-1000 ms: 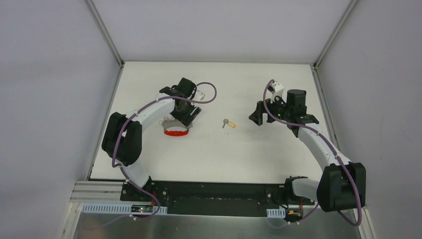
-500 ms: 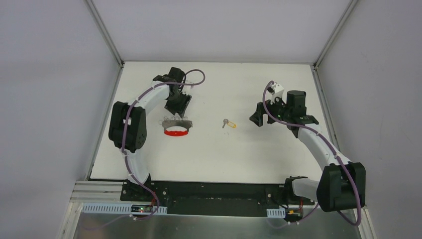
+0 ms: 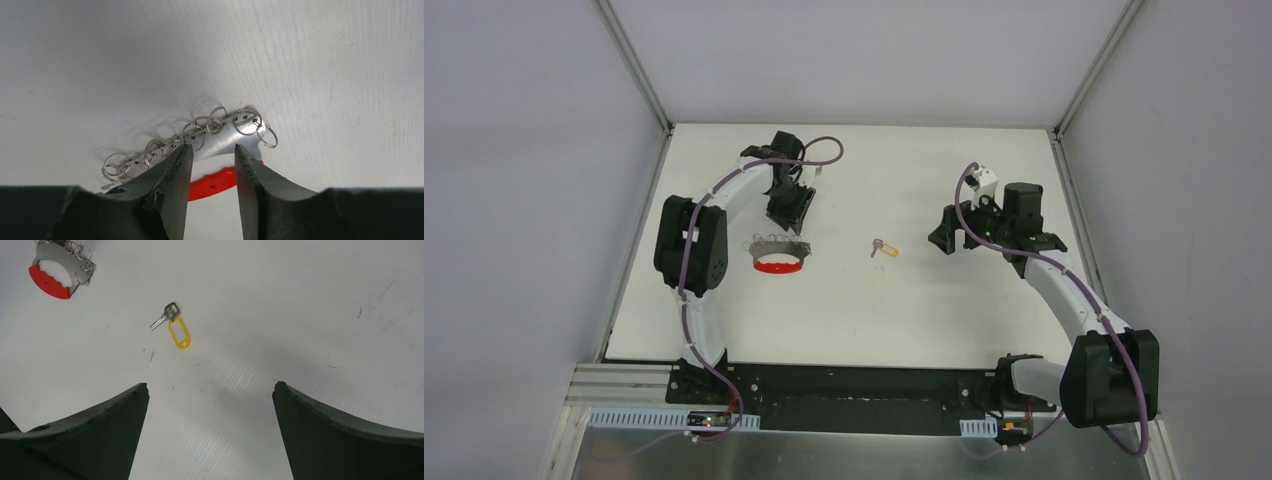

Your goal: Put the keys on the keyring

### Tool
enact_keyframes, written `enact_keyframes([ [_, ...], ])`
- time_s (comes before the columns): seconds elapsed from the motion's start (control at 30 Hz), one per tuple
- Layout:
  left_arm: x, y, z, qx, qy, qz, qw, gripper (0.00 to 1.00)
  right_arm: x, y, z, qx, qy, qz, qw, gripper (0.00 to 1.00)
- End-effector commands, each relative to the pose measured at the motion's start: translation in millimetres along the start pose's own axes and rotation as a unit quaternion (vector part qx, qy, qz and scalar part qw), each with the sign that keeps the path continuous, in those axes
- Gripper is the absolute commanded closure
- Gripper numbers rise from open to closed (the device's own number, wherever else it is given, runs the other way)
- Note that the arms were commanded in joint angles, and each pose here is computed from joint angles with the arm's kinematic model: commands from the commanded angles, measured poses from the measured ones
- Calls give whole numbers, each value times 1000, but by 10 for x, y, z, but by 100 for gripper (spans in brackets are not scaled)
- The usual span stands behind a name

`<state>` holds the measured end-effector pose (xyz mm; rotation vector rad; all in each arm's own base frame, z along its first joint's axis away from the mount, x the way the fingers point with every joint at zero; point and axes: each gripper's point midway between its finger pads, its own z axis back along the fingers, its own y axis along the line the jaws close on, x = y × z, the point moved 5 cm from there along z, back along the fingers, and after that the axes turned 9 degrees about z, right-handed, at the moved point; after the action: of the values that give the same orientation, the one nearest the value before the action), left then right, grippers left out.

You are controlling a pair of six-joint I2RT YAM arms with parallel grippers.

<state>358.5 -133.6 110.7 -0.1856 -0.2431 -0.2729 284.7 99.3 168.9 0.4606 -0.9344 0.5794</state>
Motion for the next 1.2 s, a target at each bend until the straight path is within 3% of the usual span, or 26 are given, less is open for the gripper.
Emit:
enact_keyframes([
  [0.0,61,-70,-59,-8,16,2,1000,63,50,4,17,7,-15,14,1000,2],
  [0.4,20,-84,-167,-13,47,10,999,68,36,10,14,11,-14,13,1000,2],
  [0.6,-24,-133,-204,-31,61,18,997,77,34,-4,38,7,-18,14,1000,2],
  [0.73,-11,-133,-202,-31,59,21,998,79,40,-15,56,6,-22,13,1000,2],
  [1.03,-58,-86,15,-10,7,3,1000,70,62,-38,123,3,-35,6,999,2],
  [1.17,-142,-175,224,-40,-15,-31,999,62,64,-42,137,3,-38,4,999,2],
])
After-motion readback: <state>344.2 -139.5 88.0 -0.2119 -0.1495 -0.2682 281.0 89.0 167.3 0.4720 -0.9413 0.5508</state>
